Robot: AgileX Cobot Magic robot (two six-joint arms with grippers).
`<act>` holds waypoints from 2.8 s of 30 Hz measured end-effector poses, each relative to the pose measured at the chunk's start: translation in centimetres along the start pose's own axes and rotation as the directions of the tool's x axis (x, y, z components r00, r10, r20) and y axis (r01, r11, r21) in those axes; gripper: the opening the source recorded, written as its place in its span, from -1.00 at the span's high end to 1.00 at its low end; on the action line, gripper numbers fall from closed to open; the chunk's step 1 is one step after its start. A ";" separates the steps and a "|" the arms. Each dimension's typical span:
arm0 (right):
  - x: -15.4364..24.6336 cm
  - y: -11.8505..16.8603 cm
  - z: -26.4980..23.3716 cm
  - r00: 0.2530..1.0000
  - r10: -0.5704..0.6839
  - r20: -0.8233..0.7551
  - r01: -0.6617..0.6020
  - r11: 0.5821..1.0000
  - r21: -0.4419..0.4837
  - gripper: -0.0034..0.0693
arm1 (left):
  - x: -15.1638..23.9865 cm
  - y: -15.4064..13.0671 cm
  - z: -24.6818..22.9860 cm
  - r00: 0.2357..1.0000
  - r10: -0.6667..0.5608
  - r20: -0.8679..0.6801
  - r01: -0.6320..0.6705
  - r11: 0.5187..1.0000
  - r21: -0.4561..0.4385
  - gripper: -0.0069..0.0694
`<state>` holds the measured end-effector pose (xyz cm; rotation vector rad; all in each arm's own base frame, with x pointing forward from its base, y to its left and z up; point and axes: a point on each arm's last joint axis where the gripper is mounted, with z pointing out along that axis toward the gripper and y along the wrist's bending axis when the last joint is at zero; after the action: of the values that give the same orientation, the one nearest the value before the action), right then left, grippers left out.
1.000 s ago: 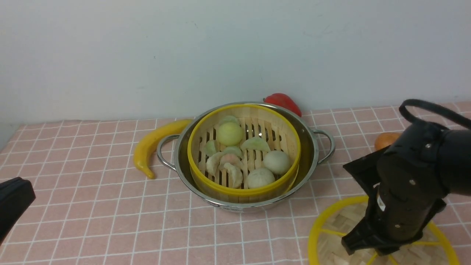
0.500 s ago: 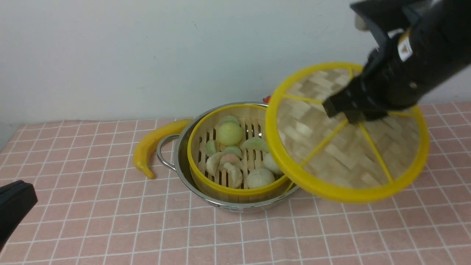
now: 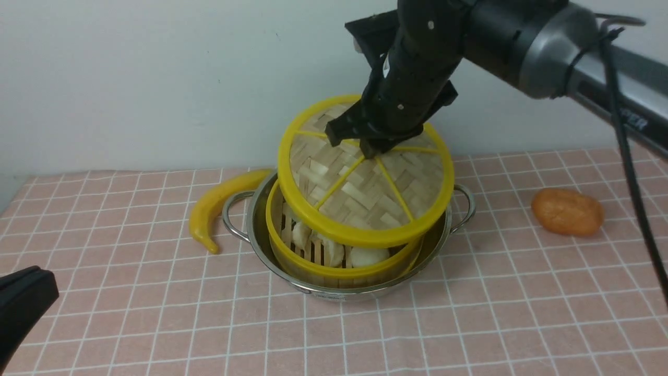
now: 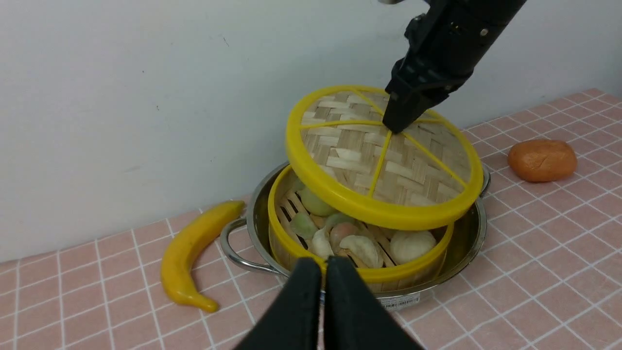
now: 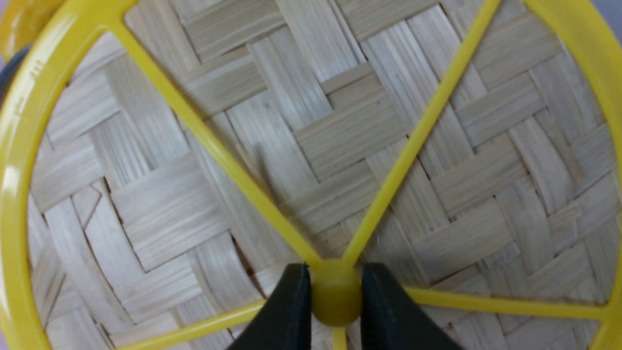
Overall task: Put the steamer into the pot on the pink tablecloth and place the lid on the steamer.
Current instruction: 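Place the bamboo steamer lid onto the steamer basket in the pot with the right gripper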
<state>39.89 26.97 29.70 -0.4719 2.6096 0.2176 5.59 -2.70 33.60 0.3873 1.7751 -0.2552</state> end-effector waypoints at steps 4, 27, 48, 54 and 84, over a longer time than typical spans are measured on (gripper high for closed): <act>-0.1 0.7 1.3 1.000 -0.024 -0.010 0.024 1.000 -0.003 0.51 | 0.0 0.0 0.0 1.000 0.001 0.000 -0.001 1.000 -0.001 0.79; 0.4 1.8 4.5 0.995 -0.086 -0.047 0.087 0.996 0.015 0.51 | 0.0 0.0 0.0 1.000 0.002 0.000 -0.002 1.000 -0.001 0.79; 0.4 2.1 5.7 0.992 -0.114 -0.061 0.113 0.993 -0.013 0.51 | 0.0 0.0 0.0 1.000 0.004 -0.001 -0.004 1.000 -0.001 0.76; 0.4 2.1 5.8 0.990 -0.125 -0.062 0.124 0.992 -0.017 0.51 | 0.0 0.0 0.0 1.000 0.004 -0.001 -0.004 1.000 -0.002 0.76; -0.3 2.5 5.2 0.992 -0.123 -0.026 0.122 0.992 -0.041 0.51 | 0.0 0.0 0.0 1.000 0.004 -0.001 -0.004 1.000 -0.002 0.76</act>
<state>41.46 30.55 25.49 -0.6510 2.5967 0.2230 5.62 -2.69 33.59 0.3902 1.7755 -0.2503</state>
